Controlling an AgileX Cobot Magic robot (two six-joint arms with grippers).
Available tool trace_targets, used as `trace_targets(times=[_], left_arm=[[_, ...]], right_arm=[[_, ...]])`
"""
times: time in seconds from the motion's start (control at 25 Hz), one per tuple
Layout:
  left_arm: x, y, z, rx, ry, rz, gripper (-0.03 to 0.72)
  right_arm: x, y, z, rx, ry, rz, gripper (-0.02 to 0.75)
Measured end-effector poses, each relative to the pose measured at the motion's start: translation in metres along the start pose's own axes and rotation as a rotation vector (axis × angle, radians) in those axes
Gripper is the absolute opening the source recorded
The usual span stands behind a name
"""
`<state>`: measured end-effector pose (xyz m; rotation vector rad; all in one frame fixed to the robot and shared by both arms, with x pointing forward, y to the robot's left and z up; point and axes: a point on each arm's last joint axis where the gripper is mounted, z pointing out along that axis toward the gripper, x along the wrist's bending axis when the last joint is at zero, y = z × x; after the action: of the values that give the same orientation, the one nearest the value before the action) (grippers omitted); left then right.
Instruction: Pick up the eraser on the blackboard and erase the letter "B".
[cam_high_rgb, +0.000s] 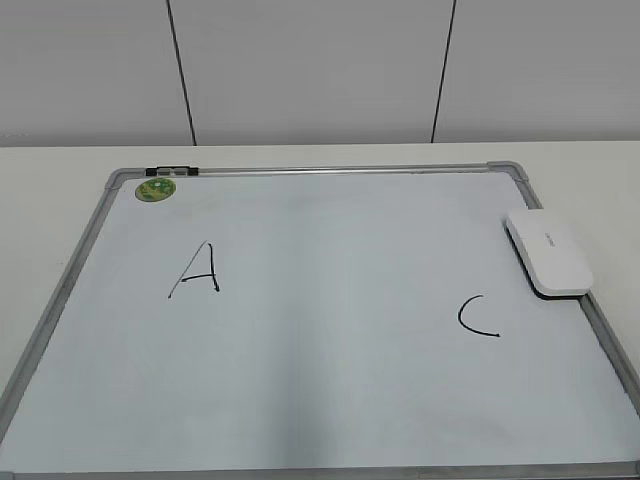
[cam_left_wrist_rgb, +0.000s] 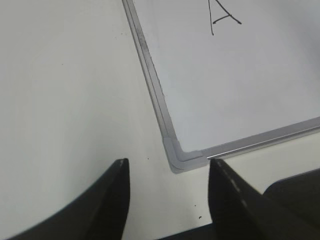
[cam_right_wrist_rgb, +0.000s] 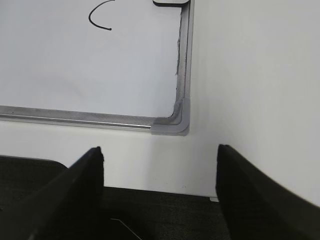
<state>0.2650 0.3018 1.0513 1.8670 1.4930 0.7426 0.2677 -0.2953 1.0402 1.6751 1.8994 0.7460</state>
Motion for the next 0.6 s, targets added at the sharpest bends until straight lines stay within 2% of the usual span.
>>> trace_targets(times=[0.24,0.4,0.6], left_arm=[[0.002,-0.005,-0.007,-0.049,0.043,-0.039,0.356],[0.003,-0.006,-0.009,-0.061,0.095,-0.081,0.335],[0.002,-0.014,-0.019,-0.134,0.155,-0.126,0.302]], right_arm=[[0.0,-0.005,-0.006,-0.056,-0.006,0.005,0.519],[0.0,-0.012,-0.015,-0.128,-0.038,0.034,0.519],[0.001,-0.021,-0.024,-0.22,-0.075,0.061,0.519]])
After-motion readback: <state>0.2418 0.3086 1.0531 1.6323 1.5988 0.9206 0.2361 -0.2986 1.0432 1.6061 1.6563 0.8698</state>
